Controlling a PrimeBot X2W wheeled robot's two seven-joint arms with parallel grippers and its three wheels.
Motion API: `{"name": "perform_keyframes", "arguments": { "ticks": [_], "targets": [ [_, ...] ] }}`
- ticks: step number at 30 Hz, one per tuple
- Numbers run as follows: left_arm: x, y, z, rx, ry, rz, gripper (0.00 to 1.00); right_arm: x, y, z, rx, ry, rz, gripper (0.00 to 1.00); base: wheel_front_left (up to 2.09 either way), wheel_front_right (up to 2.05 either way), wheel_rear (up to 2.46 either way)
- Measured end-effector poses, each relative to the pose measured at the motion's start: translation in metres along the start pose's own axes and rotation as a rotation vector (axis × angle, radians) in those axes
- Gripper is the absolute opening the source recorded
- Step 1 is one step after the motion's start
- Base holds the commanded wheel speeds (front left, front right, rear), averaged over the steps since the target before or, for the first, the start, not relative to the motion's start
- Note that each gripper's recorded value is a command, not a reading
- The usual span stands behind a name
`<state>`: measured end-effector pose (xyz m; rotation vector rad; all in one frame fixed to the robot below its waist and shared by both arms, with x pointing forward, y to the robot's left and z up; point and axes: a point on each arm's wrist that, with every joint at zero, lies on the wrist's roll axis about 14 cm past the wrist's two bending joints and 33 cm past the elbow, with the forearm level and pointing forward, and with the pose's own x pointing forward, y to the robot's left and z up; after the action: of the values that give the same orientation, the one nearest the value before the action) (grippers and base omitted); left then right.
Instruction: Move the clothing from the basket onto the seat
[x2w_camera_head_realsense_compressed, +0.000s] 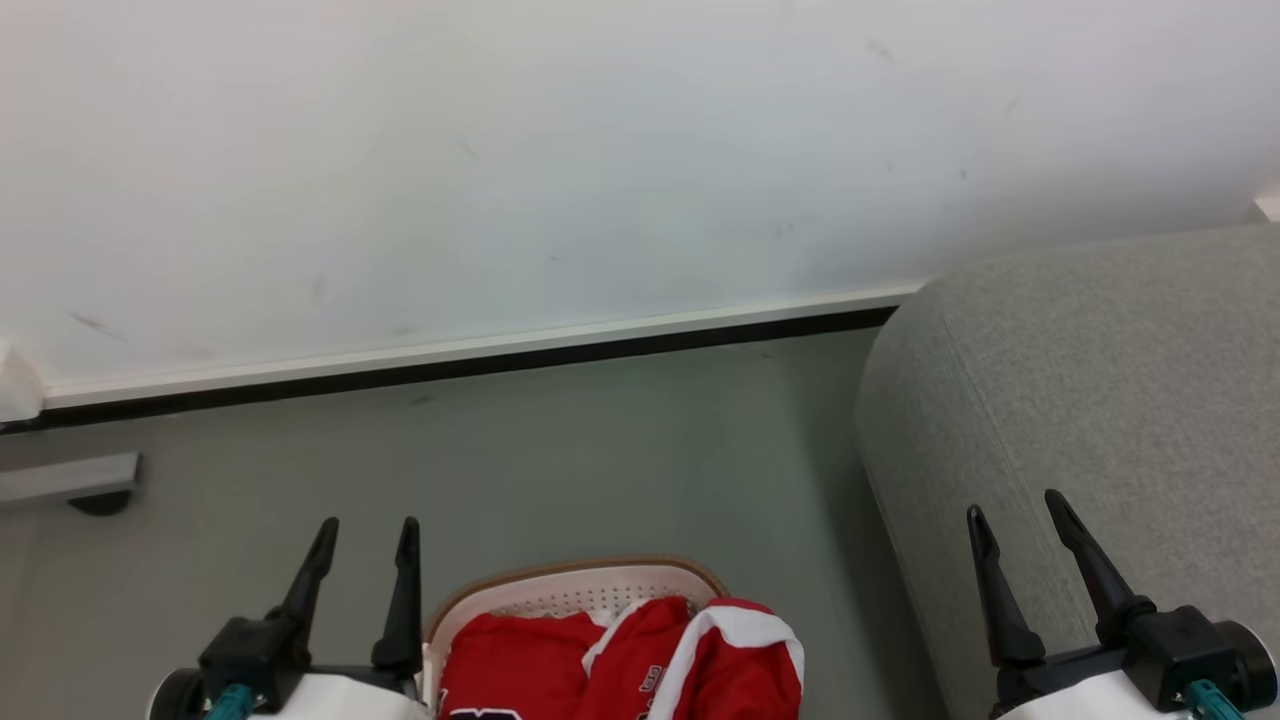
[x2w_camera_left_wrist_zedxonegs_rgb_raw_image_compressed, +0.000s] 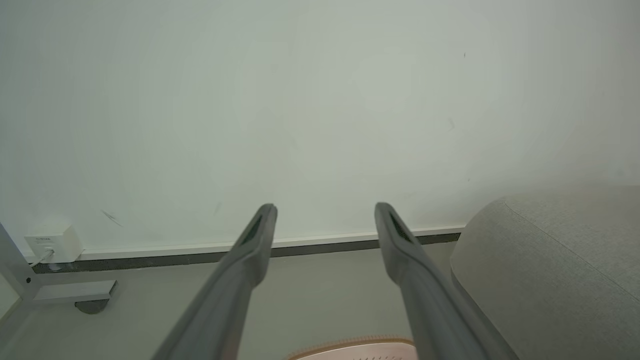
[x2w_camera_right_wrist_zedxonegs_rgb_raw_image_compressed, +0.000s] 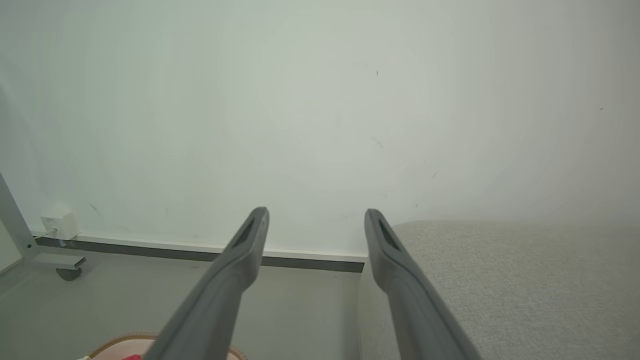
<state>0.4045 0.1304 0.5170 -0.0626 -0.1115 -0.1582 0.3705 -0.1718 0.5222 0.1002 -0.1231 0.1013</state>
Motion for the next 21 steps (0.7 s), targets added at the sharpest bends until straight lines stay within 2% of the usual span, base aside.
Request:
{"name": "perform_keyframes", "arguments": {
  "ticks": [9,21],
  "targets": [
    [0.017,-0.022,-0.050,-0.003,0.140,-0.089,1.00,0.000,-0.022,-0.002,0.011,0.007,-0.072,1.00,0.00,0.00,0.00],
    [0.038,-0.040,-0.137,0.071,0.378,-0.222,1.00,0.011,-0.053,0.005,0.004,-0.017,-0.161,1.00,0.00,0.00,0.00]
  ]
}}
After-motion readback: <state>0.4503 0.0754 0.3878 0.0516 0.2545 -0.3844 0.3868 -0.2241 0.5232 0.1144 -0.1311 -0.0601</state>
